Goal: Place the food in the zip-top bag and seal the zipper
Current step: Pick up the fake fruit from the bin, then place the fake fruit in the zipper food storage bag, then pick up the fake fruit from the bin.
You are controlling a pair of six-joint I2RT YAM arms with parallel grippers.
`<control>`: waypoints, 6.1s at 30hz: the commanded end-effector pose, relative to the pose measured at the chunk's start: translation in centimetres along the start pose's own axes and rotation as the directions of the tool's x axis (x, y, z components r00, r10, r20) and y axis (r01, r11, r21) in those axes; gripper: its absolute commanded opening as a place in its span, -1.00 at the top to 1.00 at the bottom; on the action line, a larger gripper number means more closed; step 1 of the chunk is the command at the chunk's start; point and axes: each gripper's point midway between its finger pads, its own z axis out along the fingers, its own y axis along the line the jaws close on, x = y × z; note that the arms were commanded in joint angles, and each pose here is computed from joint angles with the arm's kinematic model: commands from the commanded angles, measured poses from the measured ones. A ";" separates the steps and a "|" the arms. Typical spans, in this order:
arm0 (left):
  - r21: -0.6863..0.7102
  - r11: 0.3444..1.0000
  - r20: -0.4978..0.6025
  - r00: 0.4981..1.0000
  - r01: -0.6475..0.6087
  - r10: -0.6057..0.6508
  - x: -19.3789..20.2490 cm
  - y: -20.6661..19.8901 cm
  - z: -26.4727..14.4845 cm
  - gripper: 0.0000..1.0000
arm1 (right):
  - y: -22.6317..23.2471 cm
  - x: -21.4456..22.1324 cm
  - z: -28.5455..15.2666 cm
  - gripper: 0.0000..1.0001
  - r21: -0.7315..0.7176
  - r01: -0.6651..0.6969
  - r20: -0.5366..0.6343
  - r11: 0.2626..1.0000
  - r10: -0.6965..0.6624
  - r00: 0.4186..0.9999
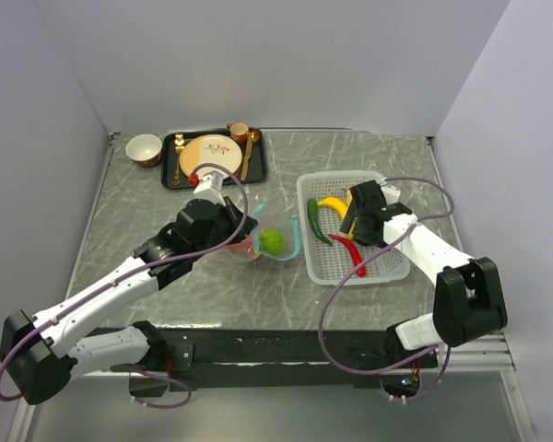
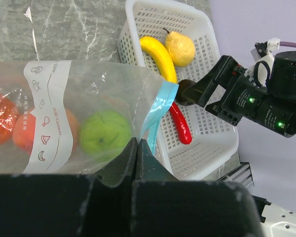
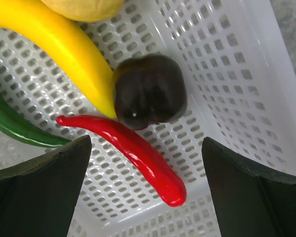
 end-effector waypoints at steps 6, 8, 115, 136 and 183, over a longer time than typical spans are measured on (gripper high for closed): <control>0.010 0.999 0.057 0.998 0.030 -0.031 -1.3 -0.4 -0.8 0.98 | 2.4 -3.6 2.3 -1.00 -0.039 -0.014 0.069 0.999 0.017 0.997; 0.017 0.999 0.051 0.998 0.031 -0.032 -1.2 -0.6 -0.7 0.98 | 1.4 -3.5 3.0 -1.00 0.024 0.003 0.062 1.000 -0.004 0.998; 0.070 0.991 0.130 0.984 0.113 -0.121 -3.0 -1.5 -2.4 0.98 | 16.9 0.7 -20.3 -1.00 -0.784 0.199 0.219 0.588 -0.039 0.975; 0.044 0.993 0.093 0.989 0.110 -0.113 -1.8 -0.6 -2.0 0.98 | 2.6 -4.7 -4.6 -1.00 -0.212 -0.010 0.189 0.977 0.051 0.981; -0.012 0.998 0.110 0.992 0.064 -0.062 -1.9 0.5 -1.6 0.99 | 6.8 -10.6 8.0 -1.00 -0.070 0.310 0.164 0.948 -0.296 0.941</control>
